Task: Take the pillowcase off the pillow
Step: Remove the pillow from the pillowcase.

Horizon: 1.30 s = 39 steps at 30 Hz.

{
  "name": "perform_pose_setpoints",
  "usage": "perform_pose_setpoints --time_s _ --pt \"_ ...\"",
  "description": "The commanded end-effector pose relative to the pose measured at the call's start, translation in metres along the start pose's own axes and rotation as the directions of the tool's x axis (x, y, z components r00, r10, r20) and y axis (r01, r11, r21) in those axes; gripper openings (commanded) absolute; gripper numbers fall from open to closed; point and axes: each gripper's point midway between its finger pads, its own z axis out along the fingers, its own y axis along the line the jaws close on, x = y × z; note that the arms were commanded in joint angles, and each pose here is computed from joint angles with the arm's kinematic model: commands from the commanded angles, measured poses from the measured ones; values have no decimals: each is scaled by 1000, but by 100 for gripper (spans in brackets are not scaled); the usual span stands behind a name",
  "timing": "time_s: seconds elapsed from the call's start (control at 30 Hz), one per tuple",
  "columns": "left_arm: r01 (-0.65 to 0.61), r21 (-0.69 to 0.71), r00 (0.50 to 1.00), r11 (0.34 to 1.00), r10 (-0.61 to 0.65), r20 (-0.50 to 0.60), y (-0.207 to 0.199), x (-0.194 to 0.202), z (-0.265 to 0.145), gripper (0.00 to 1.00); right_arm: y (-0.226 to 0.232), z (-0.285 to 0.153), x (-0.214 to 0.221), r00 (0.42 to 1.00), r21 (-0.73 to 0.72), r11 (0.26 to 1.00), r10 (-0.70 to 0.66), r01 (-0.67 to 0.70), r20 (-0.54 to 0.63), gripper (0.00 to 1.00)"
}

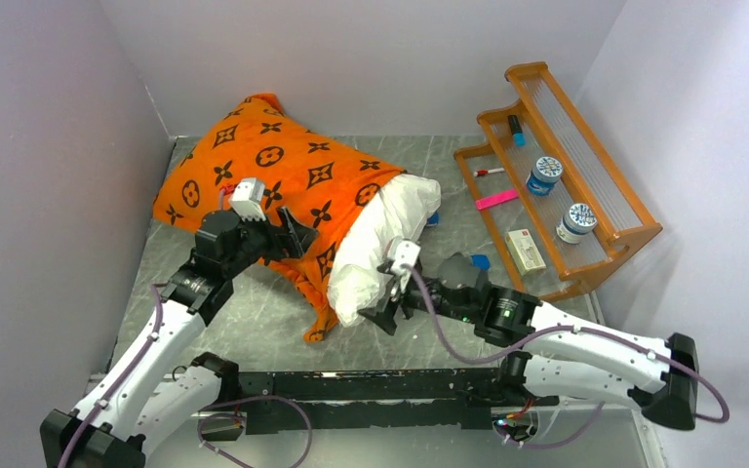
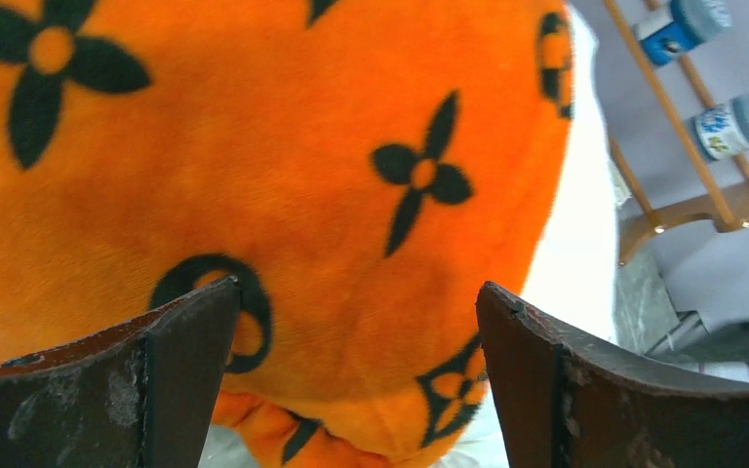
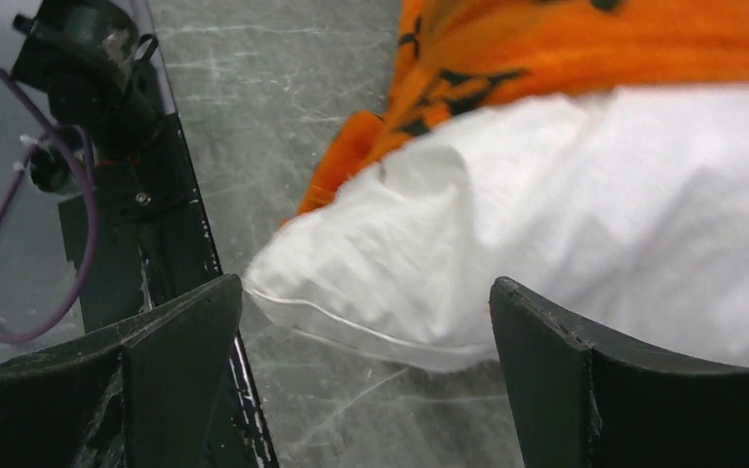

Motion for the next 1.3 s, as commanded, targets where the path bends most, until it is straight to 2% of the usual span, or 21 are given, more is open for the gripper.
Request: perform_pose_setpoints --time_s 0.0,0.13,0.33,0.47,0.6,0.83,1.07,1.2,1.27 --pt "29 -94 999 995 -32 -40 30 16 -3 96 2 6 -26 955 123 947 -296 297 -29 100" --pt "29 -143 997 989 -39 -67 44 28 -9 96 34 13 -15 884 86 880 -462 467 -77 100" --pt "-39 -192 997 981 27 -68 50 28 -33 96 59 29 -2 782 39 786 -606 617 -149 100" --pt "-88 -180 993 980 73 -90 48 32 -46 96 57 40 4 725 70 728 -659 682 -202 100" --pt "-118 -100 989 988 107 -105 35 37 -50 97 45 51 16 650 103 649 -713 754 -263 100" --pt "-124 -14 984 992 122 -129 22 42 -49 97 6 73 29 614 205 581 -715 788 -334 100" --pt "-88 85 982 992 101 -161 9 55 -45 96 -21 88 57 557 154 552 -705 819 -439 100" --pt "-69 142 979 987 95 -181 2 63 -44 96 -44 86 70 552 178 544 -672 820 -493 100" --pt "-63 157 979 986 91 -183 0 65 -43 97 -52 84 71 575 202 557 -649 805 -499 97"
